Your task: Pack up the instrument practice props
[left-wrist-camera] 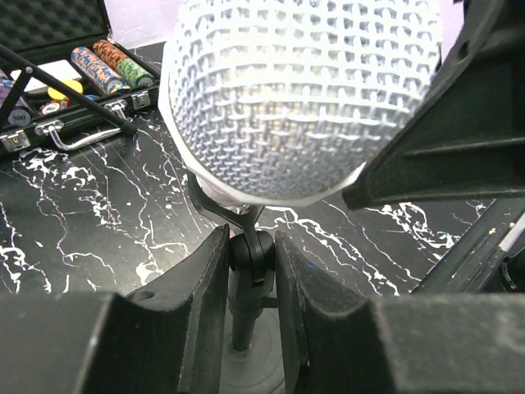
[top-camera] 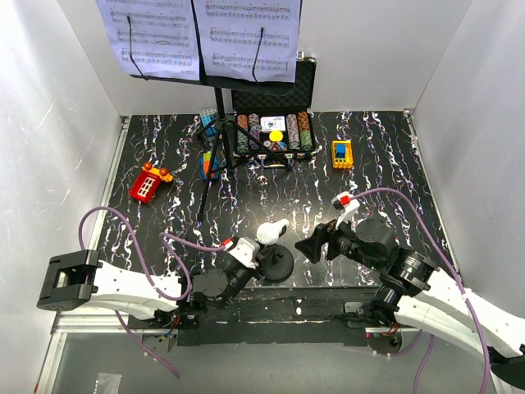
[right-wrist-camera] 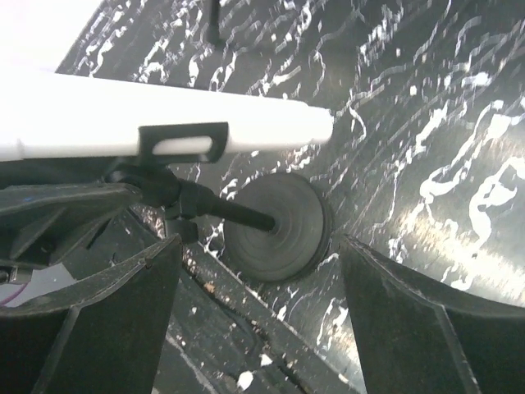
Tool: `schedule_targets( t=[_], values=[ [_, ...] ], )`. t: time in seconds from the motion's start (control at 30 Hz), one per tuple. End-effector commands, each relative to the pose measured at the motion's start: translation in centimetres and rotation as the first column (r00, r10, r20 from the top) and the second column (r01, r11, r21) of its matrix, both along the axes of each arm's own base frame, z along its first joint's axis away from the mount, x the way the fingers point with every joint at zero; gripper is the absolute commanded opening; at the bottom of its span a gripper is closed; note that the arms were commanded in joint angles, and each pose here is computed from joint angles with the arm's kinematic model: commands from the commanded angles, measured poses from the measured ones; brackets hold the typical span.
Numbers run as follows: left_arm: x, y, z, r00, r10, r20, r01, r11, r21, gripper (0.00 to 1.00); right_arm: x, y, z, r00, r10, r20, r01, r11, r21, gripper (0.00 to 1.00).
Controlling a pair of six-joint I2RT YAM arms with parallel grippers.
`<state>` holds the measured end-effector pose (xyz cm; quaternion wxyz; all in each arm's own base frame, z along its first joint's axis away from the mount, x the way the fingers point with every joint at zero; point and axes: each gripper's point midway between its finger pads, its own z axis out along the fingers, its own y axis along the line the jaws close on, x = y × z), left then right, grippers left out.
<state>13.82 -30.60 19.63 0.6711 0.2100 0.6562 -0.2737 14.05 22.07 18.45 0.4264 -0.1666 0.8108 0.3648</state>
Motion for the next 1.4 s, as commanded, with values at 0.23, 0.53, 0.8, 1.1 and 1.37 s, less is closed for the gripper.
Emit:
schedule_targets(
  t=[0.23, 0.53, 0.8, 1.1, 1.37],
  values=[
    [-1.0, 0.2, -4.6, 0.997, -0.061, -0.045, 0.066, 0.990, 0.124, 0.00, 1.3, 2.3, 9.2, 0.801, 0.135, 0.583, -0.181, 0.983, 0.021, 0.85],
    [-1.2, -0.8, -4.8, 0.996, -0.073, -0.043, 0.080, 0.983, 0.168, 0.00, -0.4, 4.9, 8.1, 0.682, 0.288, 0.672, -0.265, 0.954, -0.139, 0.85],
    [-1.8, -2.1, -5.3, 0.992, -0.119, -0.053, 0.127, 0.973, 0.191, 0.00, 0.7, 5.0, 10.2, 0.628, 0.138, 0.766, -0.178, 0.983, -0.031, 0.83],
    [-2.3, -2.9, -5.4, 0.986, -0.155, -0.064, 0.165, 0.966, 0.200, 0.00, 1.5, 5.7, 9.4, 0.585, 0.140, 0.799, -0.150, 0.987, -0.064, 0.68],
    [-2.6, -3.1, -5.7, 0.982, -0.173, -0.080, 0.187, 0.961, 0.204, 0.00, 3.0, 5.6, 8.9, 0.579, 0.103, 0.809, -0.068, 0.995, -0.078, 0.33]
  ],
)
